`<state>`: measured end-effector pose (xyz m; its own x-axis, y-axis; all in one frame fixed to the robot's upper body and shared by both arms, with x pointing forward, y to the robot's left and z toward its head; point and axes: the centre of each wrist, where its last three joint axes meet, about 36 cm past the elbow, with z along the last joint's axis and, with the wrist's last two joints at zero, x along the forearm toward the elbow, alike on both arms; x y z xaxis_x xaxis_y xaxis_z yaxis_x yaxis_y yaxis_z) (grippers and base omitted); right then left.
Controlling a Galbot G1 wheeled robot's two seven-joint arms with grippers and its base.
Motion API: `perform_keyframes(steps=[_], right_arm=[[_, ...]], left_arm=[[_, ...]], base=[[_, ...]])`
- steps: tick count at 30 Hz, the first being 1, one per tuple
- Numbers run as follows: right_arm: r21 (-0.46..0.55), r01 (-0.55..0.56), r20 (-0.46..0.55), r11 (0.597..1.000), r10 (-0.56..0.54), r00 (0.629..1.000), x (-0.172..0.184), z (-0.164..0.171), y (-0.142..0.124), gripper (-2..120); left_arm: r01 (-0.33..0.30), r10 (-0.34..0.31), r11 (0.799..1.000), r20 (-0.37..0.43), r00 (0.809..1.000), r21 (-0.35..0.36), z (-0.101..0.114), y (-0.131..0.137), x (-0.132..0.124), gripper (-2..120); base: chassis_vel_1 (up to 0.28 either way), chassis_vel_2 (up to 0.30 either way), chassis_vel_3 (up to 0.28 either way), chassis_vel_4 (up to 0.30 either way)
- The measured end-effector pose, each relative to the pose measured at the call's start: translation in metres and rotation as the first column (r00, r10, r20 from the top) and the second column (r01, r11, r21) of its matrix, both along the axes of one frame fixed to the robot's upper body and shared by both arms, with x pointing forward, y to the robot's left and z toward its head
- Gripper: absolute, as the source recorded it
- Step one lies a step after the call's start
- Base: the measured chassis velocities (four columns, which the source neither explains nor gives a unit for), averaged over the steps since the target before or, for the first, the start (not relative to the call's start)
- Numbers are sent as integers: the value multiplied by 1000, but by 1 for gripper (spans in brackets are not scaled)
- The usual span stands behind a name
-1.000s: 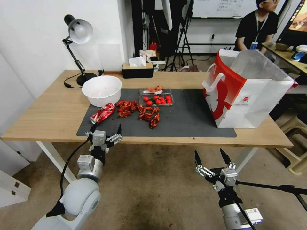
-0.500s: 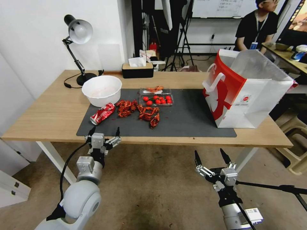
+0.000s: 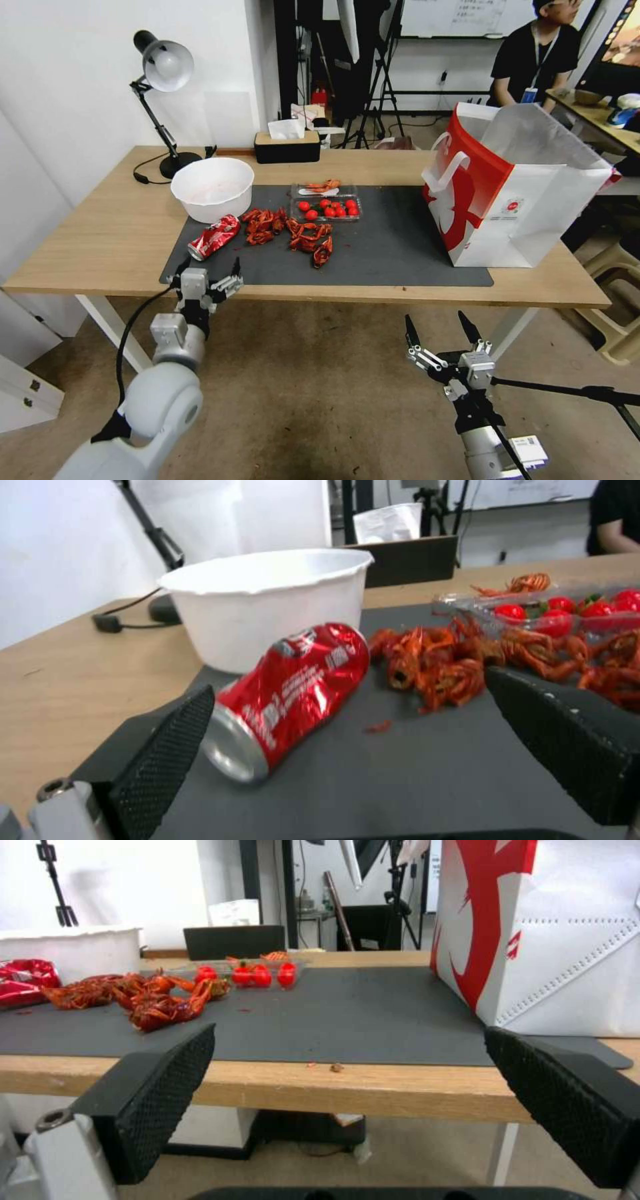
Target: Pick up the trash from the table and place it into the takeout bag.
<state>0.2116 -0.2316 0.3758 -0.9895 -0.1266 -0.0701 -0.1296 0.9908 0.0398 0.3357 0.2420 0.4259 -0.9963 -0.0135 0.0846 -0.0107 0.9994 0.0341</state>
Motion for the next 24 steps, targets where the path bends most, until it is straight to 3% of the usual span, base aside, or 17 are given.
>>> perform_keyframes(steps=[3, 6, 11, 24], right_arm=[[0, 0, 0, 1000, 0, 1000, -1, 0, 0, 100], [0, 1, 3, 1000, -1, 1000, -1, 1, 0, 100], [-3, 5, 4, 1000, -5, 1000, -2, 1, -2, 100], [-3, 6, 2, 1000, -6, 1000, 0, 0, -2, 100]], left_arm=[[26, -25, 1000, 18, 1000, -10, -1, 11, 16, 100], [68, -67, 998, 36, 997, -10, 0, 33, 48, 100], [97, -98, 995, 37, 995, 25, 15, 55, 91, 100], [118, -114, 990, -57, 992, 71, 22, 62, 117, 100]], base=[[0, 0, 0, 0], [0, 0, 0, 0], [0, 0, 0, 0], [0, 0, 0, 0]])
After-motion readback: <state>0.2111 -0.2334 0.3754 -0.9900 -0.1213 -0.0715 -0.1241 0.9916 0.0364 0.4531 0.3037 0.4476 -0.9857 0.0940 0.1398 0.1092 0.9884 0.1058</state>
